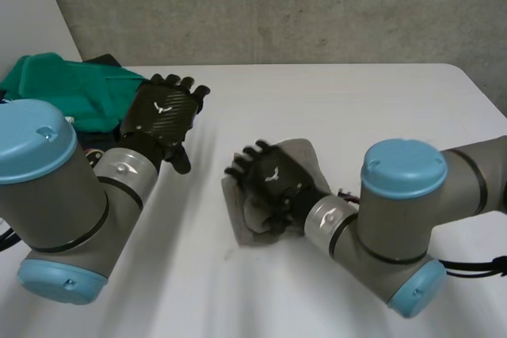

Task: Fold the laundry.

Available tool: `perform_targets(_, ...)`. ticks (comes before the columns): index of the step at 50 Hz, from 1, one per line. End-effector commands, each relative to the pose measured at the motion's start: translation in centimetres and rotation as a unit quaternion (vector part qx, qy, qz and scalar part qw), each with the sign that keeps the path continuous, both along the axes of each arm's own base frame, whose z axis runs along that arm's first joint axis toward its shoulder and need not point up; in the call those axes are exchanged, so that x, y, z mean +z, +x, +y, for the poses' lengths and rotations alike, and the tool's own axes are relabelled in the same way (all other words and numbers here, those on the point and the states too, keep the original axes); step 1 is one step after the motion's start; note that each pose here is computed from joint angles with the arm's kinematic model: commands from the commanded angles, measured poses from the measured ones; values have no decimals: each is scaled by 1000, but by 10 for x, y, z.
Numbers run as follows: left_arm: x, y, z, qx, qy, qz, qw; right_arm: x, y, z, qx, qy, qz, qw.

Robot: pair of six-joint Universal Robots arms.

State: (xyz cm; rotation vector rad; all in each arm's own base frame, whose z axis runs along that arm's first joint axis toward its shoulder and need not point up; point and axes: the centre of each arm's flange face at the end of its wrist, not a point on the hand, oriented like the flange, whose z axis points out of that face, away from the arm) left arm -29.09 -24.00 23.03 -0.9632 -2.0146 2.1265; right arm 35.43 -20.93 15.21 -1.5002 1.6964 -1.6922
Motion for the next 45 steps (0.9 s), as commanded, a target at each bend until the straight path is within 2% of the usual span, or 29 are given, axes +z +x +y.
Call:
perform_targets(1, 15, -18, 4, -27, -1, 52, 998, 63, -45, -47, -124, 63, -166, 976)
perform_targets(6, 23, -41, 13, -74, 11, 97, 992, 69, -75, -66, -184, 122, -207, 953)
perform_targets(12, 13, -78, 24, -138, 79, 149, 976, 66, -99, -84, -237, 167, -197, 936)
perform_targets(18, -13, -106, 25, -151, 142, 136, 969, 55, -114, -104, -271, 190, -186, 925)
perform_targets(23, -35, -122, 21, -145, 171, 104, 969, 44, -119, -109, -281, 208, -175, 921)
perform_targets(30, -63, -130, 1, -103, 172, 74, 977, 30, -114, -107, -274, 218, -156, 924)
perform_targets(35, -77, -118, -14, -59, 157, 18, 986, 24, -106, -104, -262, 221, -146, 928)
perform_targets(39, -88, -108, -9, -53, 180, -21, 982, 21, -91, -98, -233, 226, -143, 935)
perform_targets(45, -93, -97, -6, -44, 188, -44, 980, 12, -73, -92, -199, 236, -131, 942)
